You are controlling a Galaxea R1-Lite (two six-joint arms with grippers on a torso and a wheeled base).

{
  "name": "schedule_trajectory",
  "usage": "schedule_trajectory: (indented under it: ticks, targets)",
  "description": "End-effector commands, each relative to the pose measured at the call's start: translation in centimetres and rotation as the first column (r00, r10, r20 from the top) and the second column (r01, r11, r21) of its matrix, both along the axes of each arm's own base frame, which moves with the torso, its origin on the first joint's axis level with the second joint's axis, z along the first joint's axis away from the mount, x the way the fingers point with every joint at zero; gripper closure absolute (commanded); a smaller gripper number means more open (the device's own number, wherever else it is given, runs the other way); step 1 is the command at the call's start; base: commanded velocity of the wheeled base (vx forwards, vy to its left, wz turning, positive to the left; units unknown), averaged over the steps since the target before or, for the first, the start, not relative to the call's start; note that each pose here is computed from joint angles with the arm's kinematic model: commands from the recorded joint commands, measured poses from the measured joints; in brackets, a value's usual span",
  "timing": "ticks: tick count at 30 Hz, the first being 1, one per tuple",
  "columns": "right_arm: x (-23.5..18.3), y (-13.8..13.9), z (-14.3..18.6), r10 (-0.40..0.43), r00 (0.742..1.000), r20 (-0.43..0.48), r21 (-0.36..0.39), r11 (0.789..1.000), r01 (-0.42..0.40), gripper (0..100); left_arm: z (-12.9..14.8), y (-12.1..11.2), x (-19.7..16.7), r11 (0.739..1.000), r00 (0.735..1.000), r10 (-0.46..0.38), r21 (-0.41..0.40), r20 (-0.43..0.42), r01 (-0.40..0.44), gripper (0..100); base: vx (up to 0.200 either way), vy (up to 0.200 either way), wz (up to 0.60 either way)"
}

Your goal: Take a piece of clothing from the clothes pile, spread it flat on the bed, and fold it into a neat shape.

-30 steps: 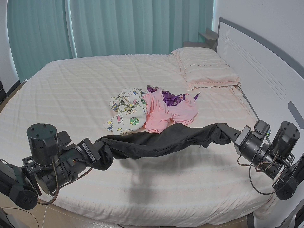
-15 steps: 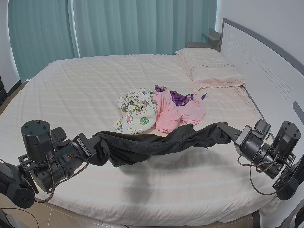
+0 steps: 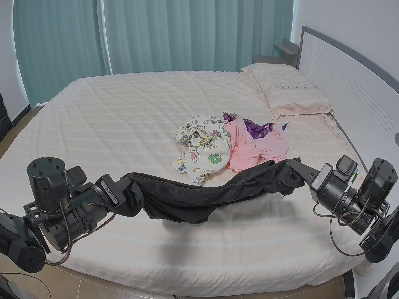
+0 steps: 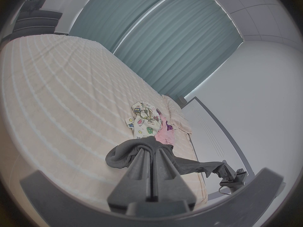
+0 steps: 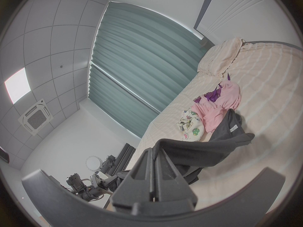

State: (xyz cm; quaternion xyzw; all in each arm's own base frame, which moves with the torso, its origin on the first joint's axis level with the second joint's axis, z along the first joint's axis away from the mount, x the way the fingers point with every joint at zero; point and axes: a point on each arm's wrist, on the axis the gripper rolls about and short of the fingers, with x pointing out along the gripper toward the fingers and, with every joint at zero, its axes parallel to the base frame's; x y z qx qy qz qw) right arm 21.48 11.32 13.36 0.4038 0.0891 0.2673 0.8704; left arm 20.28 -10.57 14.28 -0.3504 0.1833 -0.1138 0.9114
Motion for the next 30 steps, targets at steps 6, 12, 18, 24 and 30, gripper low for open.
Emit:
schedule_trajectory:
  ticks: [6,12,18,24,30]
  targets:
    - [-0.2,0.0,0.2,0.005,1.000,0.010,0.005,1.000,-0.005,100,0.0,0.0,0.0,1.000,1.000,0.002,0.000,0.002,-0.002,100,0.000,0.200,0.00]
    - [-1.0,0.3,0.6,0.031,0.999,0.027,0.010,0.999,-0.031,100,0.1,0.0,0.0,1.000,1.000,0.003,-0.001,0.003,-0.003,100,0.000,0.200,0.00]
    - [-1.0,0.3,0.6,0.033,0.999,0.025,0.010,0.999,-0.033,100,0.1,0.1,0.0,1.000,1.000,0.005,-0.001,0.003,-0.005,100,0.000,0.200,0.00]
    - [-1.0,0.3,0.6,0.033,0.999,0.025,0.010,0.999,-0.033,100,0.1,0.3,0.1,1.000,1.000,0.014,-0.001,0.005,-0.014,100,0.000,0.200,0.00]
    - [-1.2,0.6,0.6,0.045,0.999,0.025,0.010,0.999,-0.045,100,0.3,0.4,0.0,1.000,1.000,0.015,-0.004,0.012,-0.015,100,0.000,0.200,0.00]
